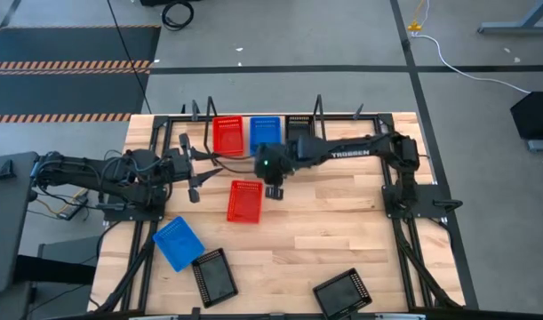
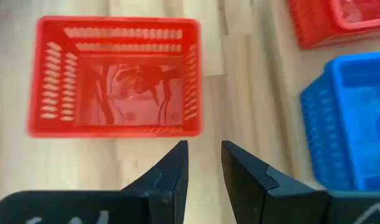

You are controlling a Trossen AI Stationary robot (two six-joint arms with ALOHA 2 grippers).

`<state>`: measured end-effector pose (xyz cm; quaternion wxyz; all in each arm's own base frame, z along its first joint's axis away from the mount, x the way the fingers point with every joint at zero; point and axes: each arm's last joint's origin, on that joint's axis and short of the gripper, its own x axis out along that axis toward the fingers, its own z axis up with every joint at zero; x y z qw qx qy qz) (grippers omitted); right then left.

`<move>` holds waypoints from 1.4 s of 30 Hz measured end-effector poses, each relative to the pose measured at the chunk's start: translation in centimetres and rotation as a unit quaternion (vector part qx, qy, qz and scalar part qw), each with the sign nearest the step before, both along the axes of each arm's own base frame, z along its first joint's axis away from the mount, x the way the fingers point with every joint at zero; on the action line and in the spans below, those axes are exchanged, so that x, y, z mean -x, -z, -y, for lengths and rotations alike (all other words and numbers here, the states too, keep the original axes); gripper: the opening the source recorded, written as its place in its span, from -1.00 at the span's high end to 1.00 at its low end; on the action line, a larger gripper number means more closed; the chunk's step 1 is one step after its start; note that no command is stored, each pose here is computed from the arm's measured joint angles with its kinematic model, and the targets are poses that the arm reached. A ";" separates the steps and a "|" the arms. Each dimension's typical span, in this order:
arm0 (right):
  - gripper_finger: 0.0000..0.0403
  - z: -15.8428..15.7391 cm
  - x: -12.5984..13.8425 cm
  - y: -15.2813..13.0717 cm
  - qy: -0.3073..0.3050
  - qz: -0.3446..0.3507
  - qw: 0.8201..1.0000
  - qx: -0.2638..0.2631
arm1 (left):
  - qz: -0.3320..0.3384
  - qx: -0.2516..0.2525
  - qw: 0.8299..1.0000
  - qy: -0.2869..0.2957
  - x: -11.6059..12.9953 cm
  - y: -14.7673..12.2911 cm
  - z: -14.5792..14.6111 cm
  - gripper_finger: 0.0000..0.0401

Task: Stack baskets on shelf by color
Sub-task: Stack the right black bin on top of the black bin on the shelf

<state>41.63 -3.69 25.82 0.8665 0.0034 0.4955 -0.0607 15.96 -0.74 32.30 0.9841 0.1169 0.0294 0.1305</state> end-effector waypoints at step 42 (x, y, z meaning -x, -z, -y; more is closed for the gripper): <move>0.38 -27.6 10.7 1.0 0.405 -0.236 0.829 -0.304 | 0.109 0.006 0.993 0.043 3.4 -2.5 -0.1 0.14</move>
